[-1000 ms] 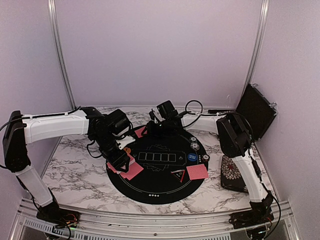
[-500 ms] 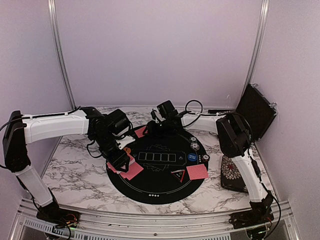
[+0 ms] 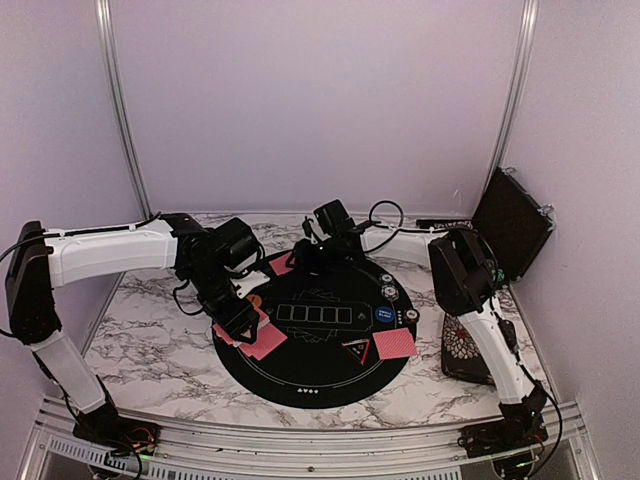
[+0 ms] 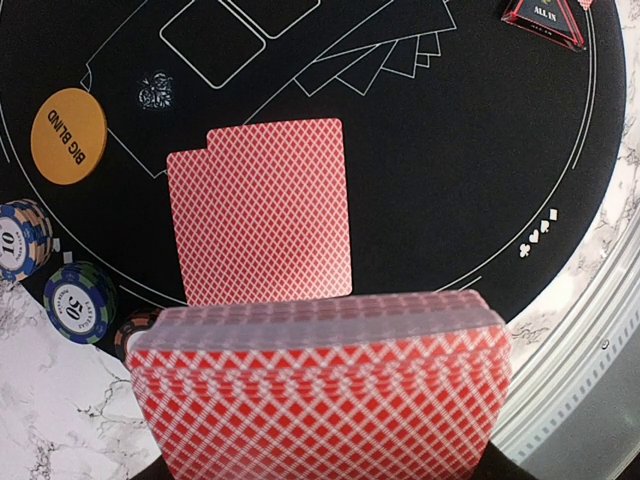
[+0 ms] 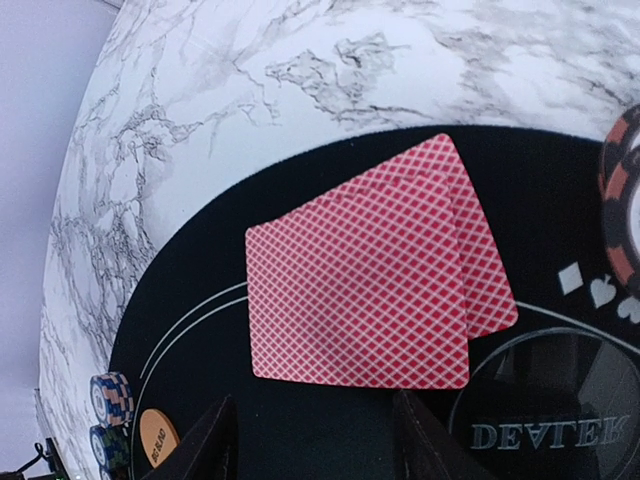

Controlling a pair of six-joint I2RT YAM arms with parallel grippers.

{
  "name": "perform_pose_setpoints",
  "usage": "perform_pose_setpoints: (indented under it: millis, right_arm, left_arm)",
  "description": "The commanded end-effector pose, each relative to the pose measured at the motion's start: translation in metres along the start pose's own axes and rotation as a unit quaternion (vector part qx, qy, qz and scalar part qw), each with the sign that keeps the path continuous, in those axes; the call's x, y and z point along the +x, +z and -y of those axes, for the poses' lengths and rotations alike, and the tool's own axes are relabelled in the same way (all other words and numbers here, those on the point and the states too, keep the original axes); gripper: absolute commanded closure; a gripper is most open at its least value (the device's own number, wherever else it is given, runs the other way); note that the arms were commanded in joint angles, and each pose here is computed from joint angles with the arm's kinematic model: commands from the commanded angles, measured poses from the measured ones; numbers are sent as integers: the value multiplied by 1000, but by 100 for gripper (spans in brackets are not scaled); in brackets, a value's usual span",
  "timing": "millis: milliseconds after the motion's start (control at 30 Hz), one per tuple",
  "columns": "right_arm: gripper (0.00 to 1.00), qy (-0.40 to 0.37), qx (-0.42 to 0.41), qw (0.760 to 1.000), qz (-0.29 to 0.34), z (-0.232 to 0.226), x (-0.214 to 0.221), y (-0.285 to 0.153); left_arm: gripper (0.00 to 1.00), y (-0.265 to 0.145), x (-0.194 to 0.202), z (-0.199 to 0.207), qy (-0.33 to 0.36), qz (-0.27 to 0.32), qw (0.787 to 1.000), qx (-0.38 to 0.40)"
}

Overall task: Distribute texas hold em gaming equipment
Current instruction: Adjust the poker card in the dealer area.

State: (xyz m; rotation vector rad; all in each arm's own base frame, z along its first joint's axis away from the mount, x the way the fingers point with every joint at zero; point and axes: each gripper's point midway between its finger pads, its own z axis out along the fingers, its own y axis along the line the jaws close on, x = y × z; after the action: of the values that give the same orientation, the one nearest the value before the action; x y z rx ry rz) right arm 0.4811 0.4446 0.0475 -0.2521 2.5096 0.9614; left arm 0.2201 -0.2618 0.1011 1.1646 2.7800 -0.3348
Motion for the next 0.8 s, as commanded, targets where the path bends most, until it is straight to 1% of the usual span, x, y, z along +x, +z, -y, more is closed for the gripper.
perform_pose_setpoints:
  millis: [0, 300, 467, 767]
  right_arm:
    - [50, -1, 0, 1000, 13, 3, -16, 2]
    - [50, -2, -4, 1000, 16, 2, -23, 2]
    - [49, -15, -6, 1000, 18, -11, -20, -6]
    - [49, -10, -3, 1000, 3, -9, 3, -9]
  left_arm:
    - [45, -1, -4, 1, 1, 7, 1000, 7]
    - [45, -1, -4, 0, 0, 7, 1000, 7]
    - [45, -1, -4, 0, 0, 8, 1000, 8]
    - [45, -2, -4, 0, 0, 8, 1000, 8]
